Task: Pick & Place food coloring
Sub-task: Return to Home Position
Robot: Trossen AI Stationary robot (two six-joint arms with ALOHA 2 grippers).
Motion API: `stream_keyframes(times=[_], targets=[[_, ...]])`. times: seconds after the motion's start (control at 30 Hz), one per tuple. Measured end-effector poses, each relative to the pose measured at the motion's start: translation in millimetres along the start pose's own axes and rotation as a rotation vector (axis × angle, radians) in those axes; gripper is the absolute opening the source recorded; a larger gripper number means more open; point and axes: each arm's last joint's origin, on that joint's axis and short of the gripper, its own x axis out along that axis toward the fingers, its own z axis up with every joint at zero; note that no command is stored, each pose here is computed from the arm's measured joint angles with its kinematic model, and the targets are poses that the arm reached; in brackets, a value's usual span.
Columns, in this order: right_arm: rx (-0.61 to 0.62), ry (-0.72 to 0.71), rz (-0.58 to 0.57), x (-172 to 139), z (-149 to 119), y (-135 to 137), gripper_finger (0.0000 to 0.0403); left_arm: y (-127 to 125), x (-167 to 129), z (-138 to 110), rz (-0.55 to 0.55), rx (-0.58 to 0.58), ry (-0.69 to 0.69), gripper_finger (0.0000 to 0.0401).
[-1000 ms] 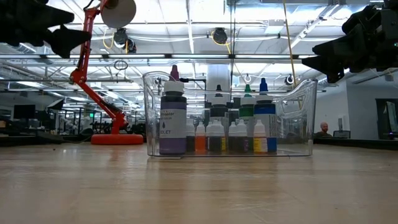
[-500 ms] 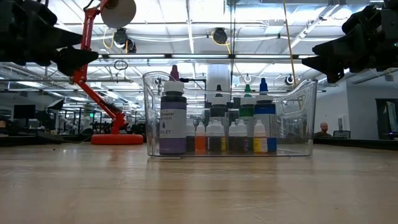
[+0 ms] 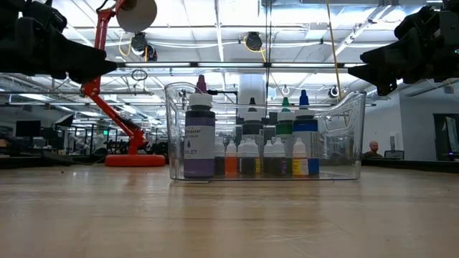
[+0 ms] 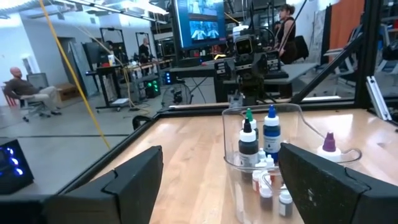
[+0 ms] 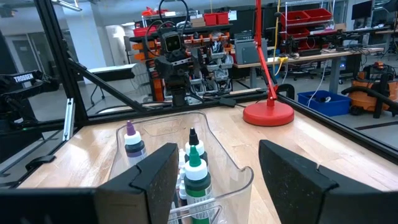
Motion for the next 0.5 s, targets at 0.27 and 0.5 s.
stream_keyframes(times=[0.27, 0.5], targets=[[0.0, 0.0, 0.0, 0.0, 0.0, 0.0, 0.021, 0.1, 0.1, 0.6, 0.003, -0.003, -0.009, 0.0315], [0.0, 0.0, 0.0, 0.0, 0.0, 0.0, 0.021, 0.2, 0.1, 0.9, 0.004, -0.003, -0.012, 0.0316]])
